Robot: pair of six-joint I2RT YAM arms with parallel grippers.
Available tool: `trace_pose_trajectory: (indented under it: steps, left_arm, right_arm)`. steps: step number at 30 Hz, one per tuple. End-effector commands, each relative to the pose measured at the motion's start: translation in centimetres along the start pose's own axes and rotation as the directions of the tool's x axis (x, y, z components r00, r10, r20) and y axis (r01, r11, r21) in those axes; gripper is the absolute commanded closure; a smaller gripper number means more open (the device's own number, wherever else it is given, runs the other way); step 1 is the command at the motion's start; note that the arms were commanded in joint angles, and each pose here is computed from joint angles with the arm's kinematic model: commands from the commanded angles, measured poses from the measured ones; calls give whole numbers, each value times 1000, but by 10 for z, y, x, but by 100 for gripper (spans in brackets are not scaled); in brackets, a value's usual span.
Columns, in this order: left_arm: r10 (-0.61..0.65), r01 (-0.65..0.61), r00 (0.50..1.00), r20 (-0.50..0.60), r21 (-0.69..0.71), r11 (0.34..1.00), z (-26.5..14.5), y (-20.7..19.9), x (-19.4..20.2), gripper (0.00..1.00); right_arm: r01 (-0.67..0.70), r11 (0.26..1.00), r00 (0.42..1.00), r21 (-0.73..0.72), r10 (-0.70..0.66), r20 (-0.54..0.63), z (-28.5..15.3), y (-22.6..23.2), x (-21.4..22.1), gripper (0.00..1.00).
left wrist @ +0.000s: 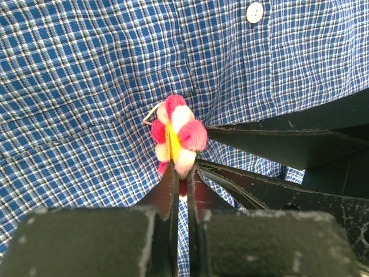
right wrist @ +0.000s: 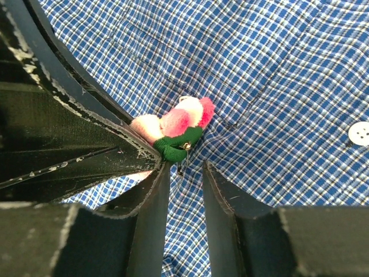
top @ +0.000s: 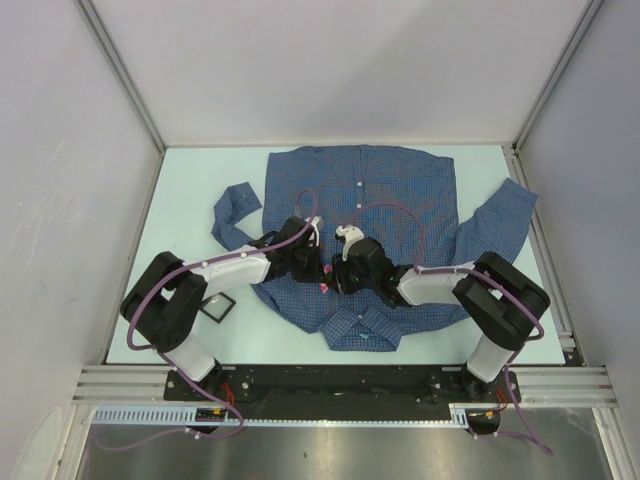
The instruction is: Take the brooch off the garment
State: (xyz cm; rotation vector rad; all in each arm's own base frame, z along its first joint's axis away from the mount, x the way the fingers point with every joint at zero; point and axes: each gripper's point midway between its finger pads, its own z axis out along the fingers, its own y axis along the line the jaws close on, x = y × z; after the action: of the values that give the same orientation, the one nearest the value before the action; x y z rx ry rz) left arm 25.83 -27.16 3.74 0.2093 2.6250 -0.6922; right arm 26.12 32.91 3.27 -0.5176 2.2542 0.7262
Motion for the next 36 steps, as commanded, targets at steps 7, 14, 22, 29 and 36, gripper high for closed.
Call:
trace_pose_trajectory:
  steps: [7, 14, 22, 29, 36]
  left_arm:
    - [-17, 7, 997, -79, -125, 992, 15, 35, 29, 100]
    - [-15, 5, 997, -78, -117, 993, 15, 34, 29, 100]
    - [-12, 3, 997, -82, -115, 993, 16, 34, 29, 100]
    - [-12, 3, 997, -81, -114, 993, 17, 33, 28, 100]
    - [-9, -1, 997, -83, -113, 994, 16, 30, 30, 100]
  right_arm:
    - [124, 977, 990, -174, -110, 87, 10, 31, -19, 63]
    - [161, 961, 987, -226, -150, 66, 11, 35, -11, 67]
    - [163, 954, 987, -250, -154, 55, 13, 35, -7, 83]
    - [155, 970, 988, -188, -148, 51, 15, 31, -4, 100]
    - [101, 995, 991, -18, -99, 92, 12, 17, -12, 100]
